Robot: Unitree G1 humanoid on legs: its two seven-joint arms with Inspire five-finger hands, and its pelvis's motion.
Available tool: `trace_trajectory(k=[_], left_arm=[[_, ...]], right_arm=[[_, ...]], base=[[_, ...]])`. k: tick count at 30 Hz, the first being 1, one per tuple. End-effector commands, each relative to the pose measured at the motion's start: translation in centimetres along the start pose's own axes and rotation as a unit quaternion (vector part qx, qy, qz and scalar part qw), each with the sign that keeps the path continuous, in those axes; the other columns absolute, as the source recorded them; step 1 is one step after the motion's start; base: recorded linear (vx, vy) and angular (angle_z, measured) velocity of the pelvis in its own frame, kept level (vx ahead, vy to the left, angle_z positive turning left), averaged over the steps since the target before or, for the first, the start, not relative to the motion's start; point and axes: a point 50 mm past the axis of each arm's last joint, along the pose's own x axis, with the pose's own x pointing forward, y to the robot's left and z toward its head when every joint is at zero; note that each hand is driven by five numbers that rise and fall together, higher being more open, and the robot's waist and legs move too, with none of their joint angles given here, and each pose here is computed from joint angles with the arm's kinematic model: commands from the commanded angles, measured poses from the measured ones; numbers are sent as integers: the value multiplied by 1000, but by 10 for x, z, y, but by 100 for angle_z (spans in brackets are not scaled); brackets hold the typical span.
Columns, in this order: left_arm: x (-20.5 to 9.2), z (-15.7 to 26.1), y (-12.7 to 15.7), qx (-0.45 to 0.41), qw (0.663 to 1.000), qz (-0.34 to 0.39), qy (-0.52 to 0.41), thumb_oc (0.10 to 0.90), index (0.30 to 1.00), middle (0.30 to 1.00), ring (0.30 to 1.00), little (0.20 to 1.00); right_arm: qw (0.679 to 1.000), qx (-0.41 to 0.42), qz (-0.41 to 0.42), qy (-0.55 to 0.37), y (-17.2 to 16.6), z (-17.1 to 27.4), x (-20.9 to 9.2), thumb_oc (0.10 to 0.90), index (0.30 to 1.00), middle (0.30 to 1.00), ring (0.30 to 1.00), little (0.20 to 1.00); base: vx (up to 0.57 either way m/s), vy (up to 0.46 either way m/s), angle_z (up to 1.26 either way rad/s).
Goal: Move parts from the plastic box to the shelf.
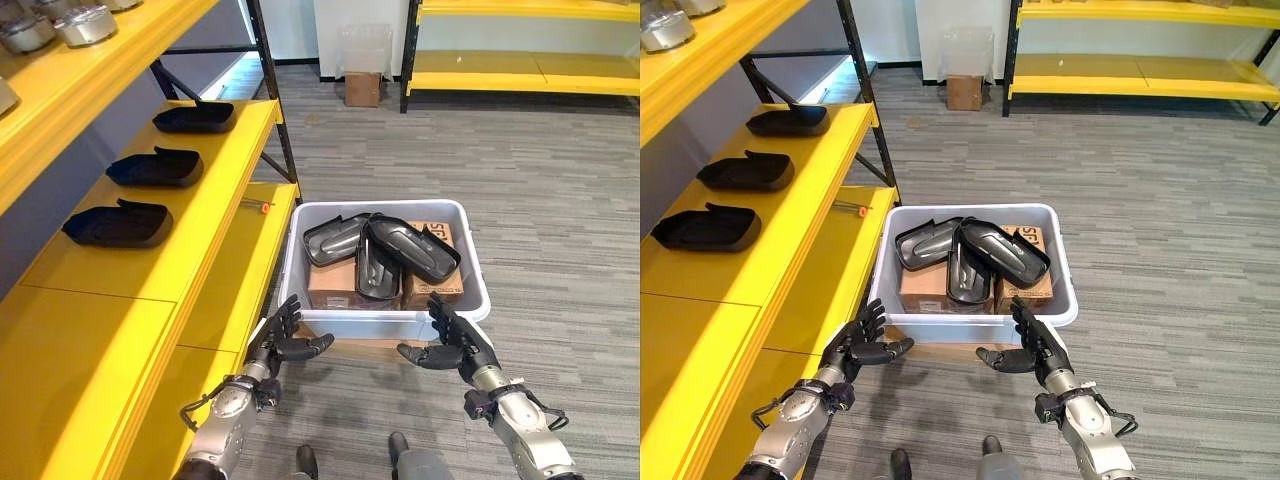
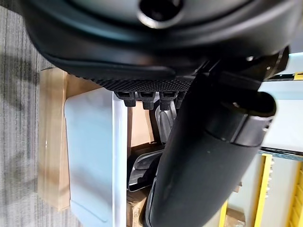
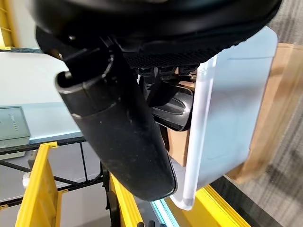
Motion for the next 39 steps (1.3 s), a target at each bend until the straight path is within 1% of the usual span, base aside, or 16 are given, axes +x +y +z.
trace_trajectory(k=[1, 5, 9, 13, 14, 19, 23, 24, 27, 29, 30, 31, 32, 35, 36, 39], left_arm=[[6, 47, 3, 41, 992, -13, -120, 900, 1000, 1000, 1000, 1000], [5, 48, 3, 44, 991, -14, -124, 900, 1000, 1000, 1000, 1000], [2, 52, 6, 36, 990, -11, -137, 900, 1000, 1000, 1000, 1000], [0, 55, 7, 41, 988, -9, -149, 900, 1000, 1000, 1000, 1000], [0, 55, 7, 41, 988, -9, -149, 900, 1000, 1000, 1000, 1000], [-4, 49, 9, 31, 990, 3, -138, 900, 1000, 1000, 1000, 1000], [-5, 44, 10, 15, 991, 6, -134, 900, 1000, 1000, 1000, 1000], [-1, 47, 2, 11, 989, -15, -145, 900, 1000, 1000, 1000, 1000], [2, 49, -9, 23, 989, -43, -142, 900, 1000, 1000, 1000, 1000], [3, 48, -18, 46, 985, -108, -128, 900, 1000, 1000, 1000, 1000], [3, 47, -19, 45, 984, -120, -123, 900, 1000, 1000, 1000, 1000], [5, 49, -24, 48, 980, -159, -113, 900, 1000, 1000, 1000, 1000], [7, 51, -28, 66, 976, -174, -109, 900, 1000, 1000, 1000, 1000], [8, 51, -30, 74, 974, -188, -103, 900, 1000, 1000, 1000, 1000], [7, 54, -27, 77, 974, -188, -103, 900, 1000, 1000, 1000, 1000], [8, 61, -24, 87, 971, -190, -111, 900, 1000, 1000, 1000, 1000]], right_arm=[[996, -5, -4, -88, 5, 31, 13, 900, 1000, 1000, 1000, 1000], [993, -6, -18, -113, 3, 39, 12, 900, 1000, 1000, 1000, 1000], [983, -1, -23, -180, 0, 64, 10, 900, 1000, 1000, 1000, 1000], [958, -1, -14, -286, 5, 109, 2, 900, 1000, 1000, 1000, 1000], [957, -2, -15, -289, 5, 110, 1, 900, 1000, 1000, 1000, 1000], [921, -3, -34, -388, -2, 153, -10, 900, 1000, 1000, 1000, 1000], [902, -4, -36, -430, -7, 176, -17, 900, 1000, 1000, 1000, 1000], [890, -34, -49, -452, -11, 191, -19, 900, 1000, 1000, 1000, 1000], [887, -60, -48, -456, -19, 206, -12, 900, 1000, 1000, 1000, 1000], [881, -83, -61, -462, -25, 216, -8, 900, 1000, 1000, 1000, 1000], [879, -86, -65, -464, -27, 219, -7, 900, 1000, 1000, 1000, 1000], [874, -92, -84, -470, -31, 227, -4, 900, 1000, 1000, 1000, 1000], [870, -93, -87, -477, -31, 232, -1, 900, 1000, 1000, 1000, 1000], [867, -109, -87, -479, -30, 238, 1, 900, 1000, 1000, 1000, 1000], [863, -131, -85, -479, -25, 244, 6, 900, 1000, 1000, 1000, 1000], [857, -150, -81, -486, -18, 257, 10, 900, 1000, 1000, 1000, 1000]], base=[[1, -27, -6], [-8, -17, -6], [-14, 6, -4], [-24, 38, -5], [0, 37, -10], [-4, 44, -9], [3, 94, -1], [40, 213, -1], [34, 228, -3], [-13, 237, 3], [-83, 298, 6], [-97, 317, 3], [-84, 318, 1], [28, 4, -15], [73, -193, -36], [133, -470, -28]])
